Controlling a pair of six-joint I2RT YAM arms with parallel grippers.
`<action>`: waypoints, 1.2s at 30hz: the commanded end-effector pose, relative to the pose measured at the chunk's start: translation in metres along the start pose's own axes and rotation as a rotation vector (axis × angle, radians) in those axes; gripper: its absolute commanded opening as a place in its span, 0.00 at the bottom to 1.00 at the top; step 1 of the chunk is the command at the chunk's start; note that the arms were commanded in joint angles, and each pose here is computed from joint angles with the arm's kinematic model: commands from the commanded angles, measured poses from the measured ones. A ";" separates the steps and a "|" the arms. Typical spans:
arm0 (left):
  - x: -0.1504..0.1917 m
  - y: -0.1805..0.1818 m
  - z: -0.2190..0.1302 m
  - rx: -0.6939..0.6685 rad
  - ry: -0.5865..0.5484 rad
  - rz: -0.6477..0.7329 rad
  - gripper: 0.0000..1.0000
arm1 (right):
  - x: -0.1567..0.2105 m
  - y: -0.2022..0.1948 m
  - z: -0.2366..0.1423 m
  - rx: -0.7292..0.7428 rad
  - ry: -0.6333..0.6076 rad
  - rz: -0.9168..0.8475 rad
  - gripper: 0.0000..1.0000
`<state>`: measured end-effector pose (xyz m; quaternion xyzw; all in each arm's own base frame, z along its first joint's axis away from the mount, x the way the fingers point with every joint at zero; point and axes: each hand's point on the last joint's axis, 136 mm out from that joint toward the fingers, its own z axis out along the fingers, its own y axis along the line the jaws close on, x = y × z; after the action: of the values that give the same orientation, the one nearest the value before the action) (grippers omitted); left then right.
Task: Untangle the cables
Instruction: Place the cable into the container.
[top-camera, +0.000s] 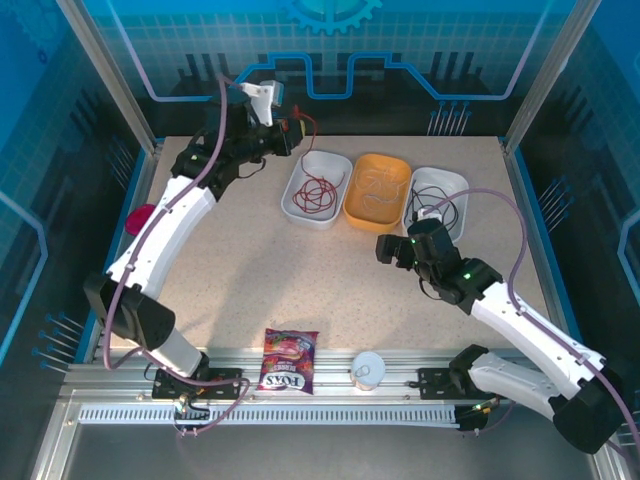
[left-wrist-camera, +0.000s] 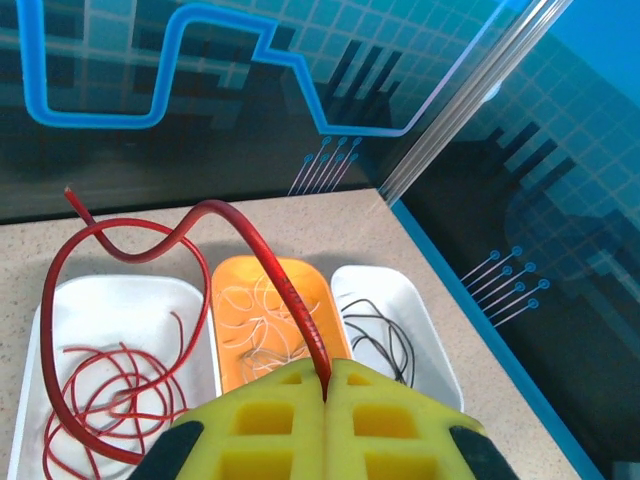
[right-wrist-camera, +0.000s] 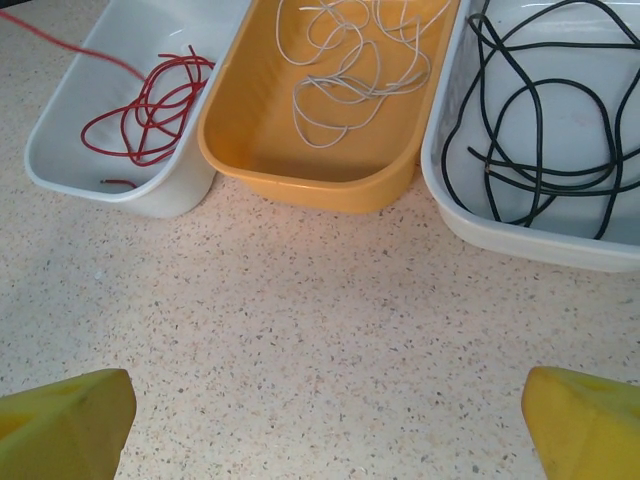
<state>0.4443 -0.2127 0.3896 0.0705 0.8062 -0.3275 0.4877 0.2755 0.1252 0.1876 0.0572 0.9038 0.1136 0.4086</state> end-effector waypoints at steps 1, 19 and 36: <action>-0.002 0.009 0.005 -0.030 0.011 0.022 0.00 | 0.004 -0.010 -0.005 0.040 -0.005 0.009 1.00; 0.112 0.072 0.114 -0.136 0.309 -0.119 0.00 | 0.003 -0.025 -0.014 0.108 -0.013 0.042 1.00; 0.193 0.112 0.189 -0.169 0.510 -0.180 0.00 | 0.000 -0.029 -0.020 0.119 -0.033 0.053 1.00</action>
<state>0.5320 -0.2715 0.1206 0.0420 0.9299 -0.2599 0.2567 0.2614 0.0970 0.1863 0.0974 0.9050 0.0712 0.4078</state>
